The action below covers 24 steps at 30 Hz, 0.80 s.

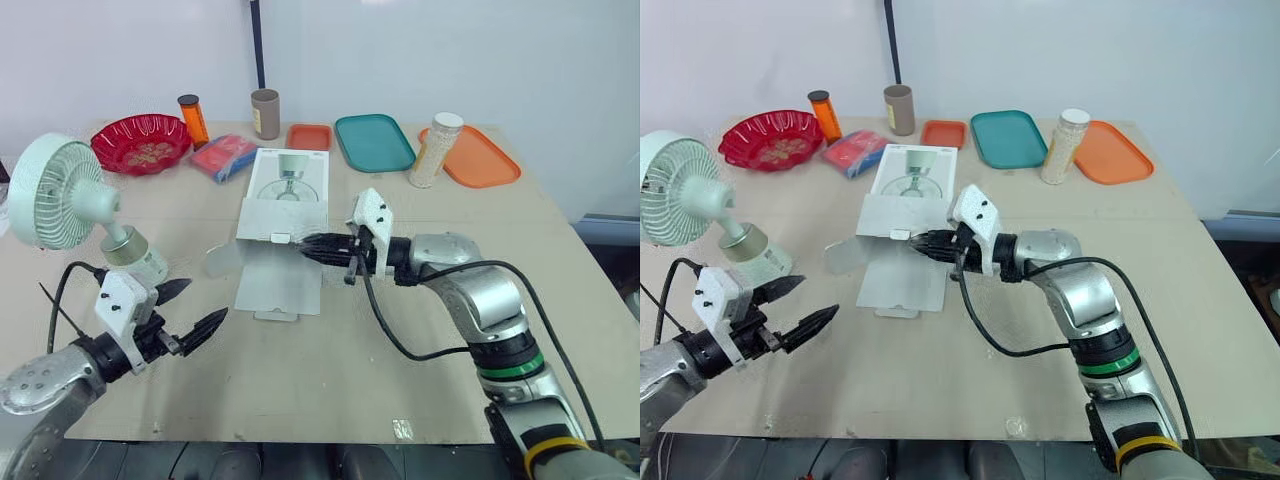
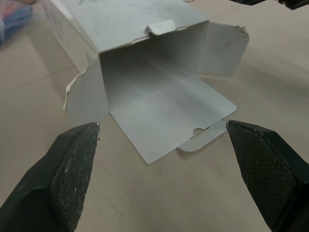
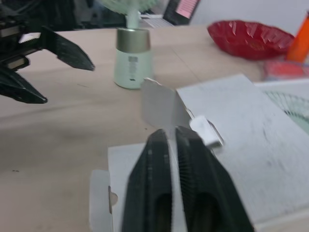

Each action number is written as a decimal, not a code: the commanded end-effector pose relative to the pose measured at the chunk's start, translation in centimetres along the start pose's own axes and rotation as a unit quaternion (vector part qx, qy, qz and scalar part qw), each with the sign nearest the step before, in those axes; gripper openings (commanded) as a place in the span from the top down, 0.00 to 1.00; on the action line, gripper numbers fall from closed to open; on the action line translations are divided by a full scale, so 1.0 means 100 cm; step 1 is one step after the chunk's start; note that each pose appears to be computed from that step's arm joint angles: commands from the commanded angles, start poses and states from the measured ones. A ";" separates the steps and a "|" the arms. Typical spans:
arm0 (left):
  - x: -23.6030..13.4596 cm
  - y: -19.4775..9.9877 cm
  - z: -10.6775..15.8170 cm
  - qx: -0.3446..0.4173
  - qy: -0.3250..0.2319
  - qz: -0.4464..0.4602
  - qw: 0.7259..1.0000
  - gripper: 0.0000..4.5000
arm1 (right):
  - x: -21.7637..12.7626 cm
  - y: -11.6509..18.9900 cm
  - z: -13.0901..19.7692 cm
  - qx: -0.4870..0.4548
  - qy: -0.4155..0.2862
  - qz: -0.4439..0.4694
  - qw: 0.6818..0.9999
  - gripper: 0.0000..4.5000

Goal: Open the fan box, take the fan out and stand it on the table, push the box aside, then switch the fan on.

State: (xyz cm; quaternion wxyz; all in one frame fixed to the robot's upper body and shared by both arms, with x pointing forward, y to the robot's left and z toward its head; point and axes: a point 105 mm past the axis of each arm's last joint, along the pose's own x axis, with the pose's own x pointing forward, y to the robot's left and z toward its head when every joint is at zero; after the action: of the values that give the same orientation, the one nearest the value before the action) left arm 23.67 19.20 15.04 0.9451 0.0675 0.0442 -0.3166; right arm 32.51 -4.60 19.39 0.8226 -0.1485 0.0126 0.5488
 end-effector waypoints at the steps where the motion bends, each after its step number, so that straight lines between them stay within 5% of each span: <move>1: -0.005 0.004 -0.006 0.013 0.001 -0.006 1.000 0.00 | -0.015 -0.002 0.009 0.007 0.023 -0.044 0.999 0.53; 6: -0.010 0.005 -0.021 0.021 0.018 -0.010 1.000 0.00 | -0.013 -0.006 0.004 0.065 0.061 -0.118 0.989 0.01; 19: 0.001 0.002 -0.017 0.028 0.004 0.002 1.000 0.00 | 0.019 -0.027 -0.026 0.177 0.145 -0.241 0.943 0.01; 24: -0.004 0.000 -0.023 0.027 0.007 0.018 0.999 0.00 | 0.016 -0.039 -0.003 0.159 0.104 -0.265 0.945 0.01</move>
State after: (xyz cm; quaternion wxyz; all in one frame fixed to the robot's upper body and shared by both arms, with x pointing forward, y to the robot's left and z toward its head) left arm 23.54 20.04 11.92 0.9484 0.0777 0.0635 -0.3007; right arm 36.43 -4.29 18.45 0.9397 -0.0710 0.1657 0.2906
